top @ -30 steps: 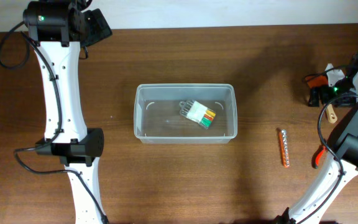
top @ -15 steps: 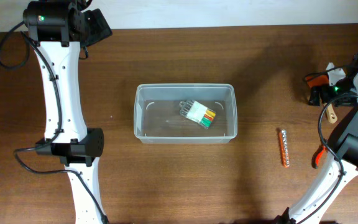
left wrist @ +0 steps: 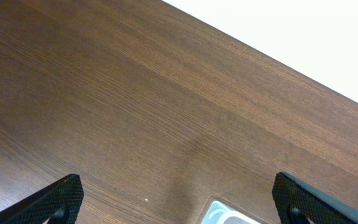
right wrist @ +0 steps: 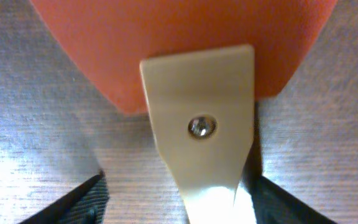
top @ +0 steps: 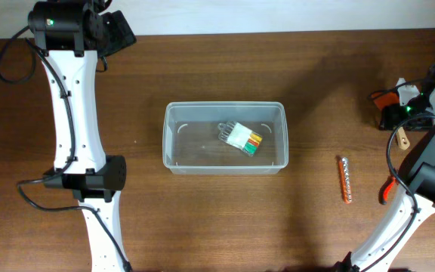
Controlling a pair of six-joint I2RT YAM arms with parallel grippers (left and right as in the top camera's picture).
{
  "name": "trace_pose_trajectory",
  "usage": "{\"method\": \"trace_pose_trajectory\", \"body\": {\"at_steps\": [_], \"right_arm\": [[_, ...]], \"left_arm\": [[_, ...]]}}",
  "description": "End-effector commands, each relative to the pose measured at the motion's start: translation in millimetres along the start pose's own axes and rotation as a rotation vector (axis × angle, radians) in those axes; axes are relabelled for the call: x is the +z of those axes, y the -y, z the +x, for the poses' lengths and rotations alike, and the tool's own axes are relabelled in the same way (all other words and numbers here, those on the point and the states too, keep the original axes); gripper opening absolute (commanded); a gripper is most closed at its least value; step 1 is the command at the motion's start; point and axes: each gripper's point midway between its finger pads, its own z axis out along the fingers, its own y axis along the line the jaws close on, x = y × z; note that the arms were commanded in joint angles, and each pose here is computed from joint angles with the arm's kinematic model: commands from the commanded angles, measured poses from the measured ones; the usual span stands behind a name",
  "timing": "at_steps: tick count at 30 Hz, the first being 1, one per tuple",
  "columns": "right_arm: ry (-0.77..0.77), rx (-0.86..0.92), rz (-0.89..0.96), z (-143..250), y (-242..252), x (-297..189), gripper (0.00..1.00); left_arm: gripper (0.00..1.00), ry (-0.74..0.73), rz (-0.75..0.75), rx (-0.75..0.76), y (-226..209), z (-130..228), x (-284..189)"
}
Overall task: Pack container
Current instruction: 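Lower the right gripper and grasp the scraper by its handle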
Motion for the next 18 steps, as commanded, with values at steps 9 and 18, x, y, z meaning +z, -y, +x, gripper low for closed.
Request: {"method": "trace_pose_trajectory", "body": {"at_steps": [9, 18], "right_arm": [[-0.064, 0.014, 0.023, 14, 8, 13, 0.53], [-0.103, 0.013, 0.086, 21, 18, 11, 0.49]], "left_arm": [[0.99, 0.033, 0.008, 0.0, -3, -6, -14], [0.99, 0.034, 0.008, 0.0, -3, -6, -14]]}}
